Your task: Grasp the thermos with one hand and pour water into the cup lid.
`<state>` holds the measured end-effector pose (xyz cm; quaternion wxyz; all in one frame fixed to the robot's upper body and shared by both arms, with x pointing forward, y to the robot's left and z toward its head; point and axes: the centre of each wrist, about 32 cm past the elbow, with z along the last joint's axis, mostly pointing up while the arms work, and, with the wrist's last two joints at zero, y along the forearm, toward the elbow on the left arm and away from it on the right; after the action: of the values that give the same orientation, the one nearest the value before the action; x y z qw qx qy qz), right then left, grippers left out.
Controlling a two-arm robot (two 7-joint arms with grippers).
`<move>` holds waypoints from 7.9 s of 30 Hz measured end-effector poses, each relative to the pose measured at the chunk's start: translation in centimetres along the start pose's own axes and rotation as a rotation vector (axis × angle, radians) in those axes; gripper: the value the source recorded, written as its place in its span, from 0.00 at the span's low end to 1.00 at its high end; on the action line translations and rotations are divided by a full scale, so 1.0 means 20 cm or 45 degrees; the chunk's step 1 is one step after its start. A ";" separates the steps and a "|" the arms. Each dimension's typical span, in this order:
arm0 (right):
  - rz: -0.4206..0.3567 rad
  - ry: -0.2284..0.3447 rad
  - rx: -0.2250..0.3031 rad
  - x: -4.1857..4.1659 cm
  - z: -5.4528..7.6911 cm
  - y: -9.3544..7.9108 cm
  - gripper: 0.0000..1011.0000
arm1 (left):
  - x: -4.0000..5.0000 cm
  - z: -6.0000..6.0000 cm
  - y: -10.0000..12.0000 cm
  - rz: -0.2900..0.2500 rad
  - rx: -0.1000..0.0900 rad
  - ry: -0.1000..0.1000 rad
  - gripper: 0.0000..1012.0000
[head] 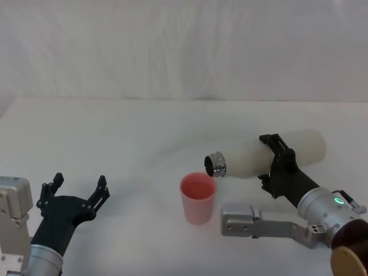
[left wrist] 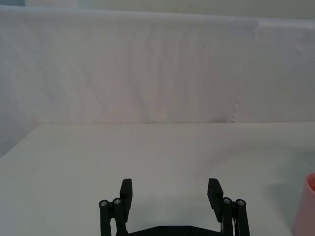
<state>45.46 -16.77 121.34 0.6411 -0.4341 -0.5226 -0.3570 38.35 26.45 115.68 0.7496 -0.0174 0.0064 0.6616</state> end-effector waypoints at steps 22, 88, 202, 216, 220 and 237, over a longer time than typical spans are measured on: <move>-0.147 0.663 0.088 -0.004 -0.11 -0.08 0.94 | 0.000 0.00 0.00 0.000 0.000 0.000 0.99; 0.020 1.832 0.285 -0.041 -0.12 0.10 0.94 | 0.000 0.00 0.00 0.000 0.000 0.000 0.99; 0.041 1.841 0.285 -0.128 -0.17 0.08 0.99 | 0.000 0.00 0.00 0.000 0.000 0.000 0.99; 0.061 1.829 0.312 -0.130 -0.16 0.06 0.99 | 0.000 0.00 0.00 0.000 0.000 0.000 0.99; 0.059 1.821 0.310 -0.132 -0.16 0.05 0.99 | 0.000 0.00 0.00 0.000 0.000 0.000 0.99; 0.036 1.811 0.291 -0.143 -0.18 -0.01 0.99 | 0.000 0.00 0.00 0.000 0.000 0.000 0.99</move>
<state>46.13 -20.24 118.26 0.8722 -0.0336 -0.0071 -0.4879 38.35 26.45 115.68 0.7496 -0.0174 0.0064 0.6616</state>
